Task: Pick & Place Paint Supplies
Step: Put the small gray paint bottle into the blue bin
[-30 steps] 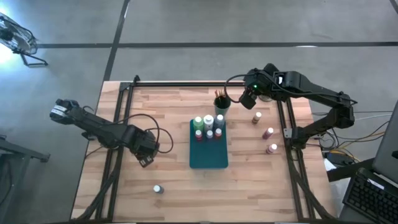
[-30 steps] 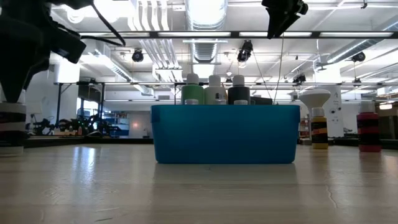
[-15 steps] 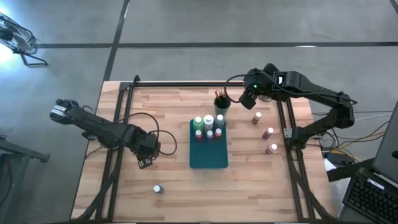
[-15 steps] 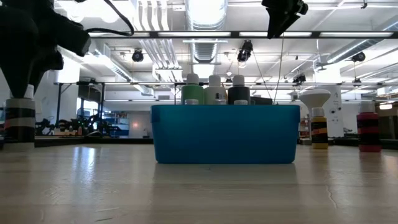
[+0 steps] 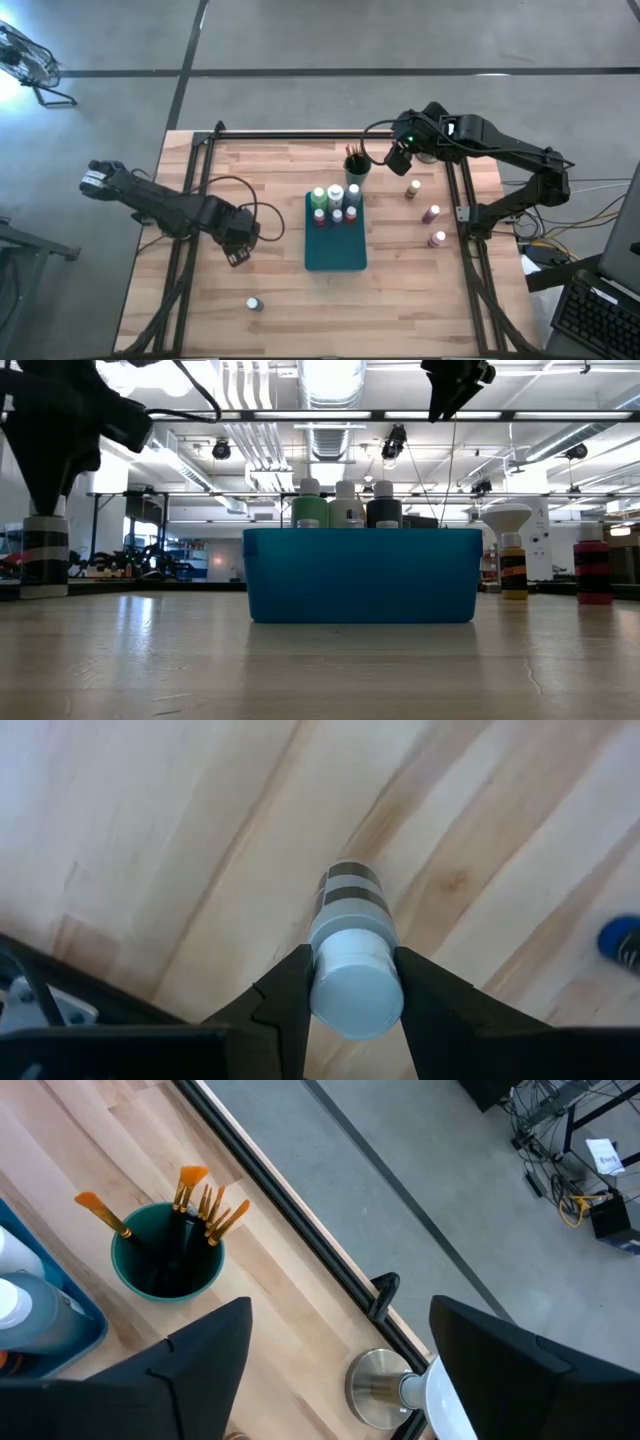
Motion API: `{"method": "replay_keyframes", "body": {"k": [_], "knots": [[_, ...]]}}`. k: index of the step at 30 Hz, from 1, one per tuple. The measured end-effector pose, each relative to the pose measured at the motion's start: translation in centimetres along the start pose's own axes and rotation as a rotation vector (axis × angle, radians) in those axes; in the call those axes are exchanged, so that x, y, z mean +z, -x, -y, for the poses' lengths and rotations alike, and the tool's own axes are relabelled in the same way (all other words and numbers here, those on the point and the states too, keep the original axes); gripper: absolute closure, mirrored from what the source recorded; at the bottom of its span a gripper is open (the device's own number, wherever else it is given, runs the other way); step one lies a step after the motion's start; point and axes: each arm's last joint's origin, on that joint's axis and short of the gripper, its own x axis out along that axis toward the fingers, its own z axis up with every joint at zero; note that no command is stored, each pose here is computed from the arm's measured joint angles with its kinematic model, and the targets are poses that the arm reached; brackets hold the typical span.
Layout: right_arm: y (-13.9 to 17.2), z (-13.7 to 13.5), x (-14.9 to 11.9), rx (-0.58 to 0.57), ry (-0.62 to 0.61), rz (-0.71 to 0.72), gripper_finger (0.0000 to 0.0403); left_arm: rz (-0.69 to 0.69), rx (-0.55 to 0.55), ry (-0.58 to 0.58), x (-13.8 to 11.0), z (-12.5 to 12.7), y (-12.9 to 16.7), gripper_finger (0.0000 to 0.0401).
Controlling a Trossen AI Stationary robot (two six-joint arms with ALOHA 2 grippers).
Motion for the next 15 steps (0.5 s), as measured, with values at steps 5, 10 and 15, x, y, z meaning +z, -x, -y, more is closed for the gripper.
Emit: {"method": "replay_keyframes", "body": {"k": [5,10,15], "knots": [[0.0,0.0,0.0,0.0,0.0,0.0,0.0084,-0.004,-0.001,0.156,0.5,-0.5,0.0,0.027],[0.0,0.0,0.0,0.0,0.0,0.0,0.0067,0.008,-0.021,0.305,1.2,-0.7,0.5,0.027],[0.0,0.0,0.0,0.0,0.0,0.0,0.005,0.033,-0.056,0.484,1.7,-0.6,1.4,0.027]]}}
